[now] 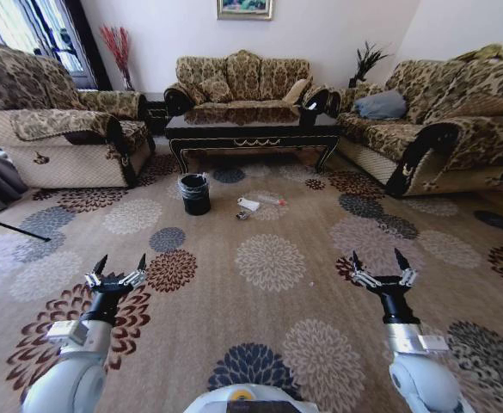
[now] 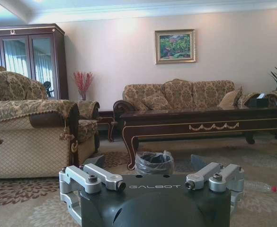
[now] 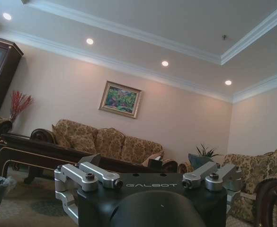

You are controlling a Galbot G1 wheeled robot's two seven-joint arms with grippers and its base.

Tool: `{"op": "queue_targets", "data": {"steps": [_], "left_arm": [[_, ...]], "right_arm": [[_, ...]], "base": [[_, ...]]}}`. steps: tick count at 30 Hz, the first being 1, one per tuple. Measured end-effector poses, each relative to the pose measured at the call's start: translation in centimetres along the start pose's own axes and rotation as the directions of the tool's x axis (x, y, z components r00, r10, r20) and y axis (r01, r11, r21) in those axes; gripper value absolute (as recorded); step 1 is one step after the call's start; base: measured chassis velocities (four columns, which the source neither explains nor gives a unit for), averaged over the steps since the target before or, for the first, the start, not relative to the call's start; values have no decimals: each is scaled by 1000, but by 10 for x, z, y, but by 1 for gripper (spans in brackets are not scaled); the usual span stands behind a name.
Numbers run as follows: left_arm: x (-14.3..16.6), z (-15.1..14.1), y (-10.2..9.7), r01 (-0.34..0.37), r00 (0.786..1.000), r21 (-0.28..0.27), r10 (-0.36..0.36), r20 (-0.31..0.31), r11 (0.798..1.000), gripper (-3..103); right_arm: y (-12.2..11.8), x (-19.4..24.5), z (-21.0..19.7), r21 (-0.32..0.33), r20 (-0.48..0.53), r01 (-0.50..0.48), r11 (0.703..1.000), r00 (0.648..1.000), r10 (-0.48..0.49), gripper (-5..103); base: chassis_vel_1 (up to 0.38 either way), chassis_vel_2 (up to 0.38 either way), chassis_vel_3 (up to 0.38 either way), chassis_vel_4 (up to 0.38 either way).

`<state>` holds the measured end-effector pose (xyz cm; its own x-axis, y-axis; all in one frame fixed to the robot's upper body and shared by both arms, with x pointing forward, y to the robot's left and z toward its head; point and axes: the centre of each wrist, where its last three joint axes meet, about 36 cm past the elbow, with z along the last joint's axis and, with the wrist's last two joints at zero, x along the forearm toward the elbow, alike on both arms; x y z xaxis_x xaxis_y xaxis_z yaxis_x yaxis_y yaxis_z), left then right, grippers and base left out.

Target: Move to the front of the table and pick up the trash from the floor, then place it into the trash bin.

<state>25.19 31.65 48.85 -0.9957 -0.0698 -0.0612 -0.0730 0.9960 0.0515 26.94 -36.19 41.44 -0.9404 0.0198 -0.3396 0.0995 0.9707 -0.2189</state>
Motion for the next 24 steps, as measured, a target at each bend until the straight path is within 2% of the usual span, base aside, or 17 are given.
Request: {"op": "queue_targets", "data": {"steps": [14, 24], "left_arm": [[-10, 11, 1, 0, 1000, 6, 0, 14, 1000, 100], [-23, 18, 10, 0, 1000, -8, 0, 12, 1000, 100]], "right_arm": [[-1, -3, 8, 7, -12, -27, 1000, 1000, 27, 100], [-3, -1, 11, 17, -33, -51, 999, 998, 52, 100]], "base": [[0, 0, 0, 0], [0, 0, 0, 0]]}}
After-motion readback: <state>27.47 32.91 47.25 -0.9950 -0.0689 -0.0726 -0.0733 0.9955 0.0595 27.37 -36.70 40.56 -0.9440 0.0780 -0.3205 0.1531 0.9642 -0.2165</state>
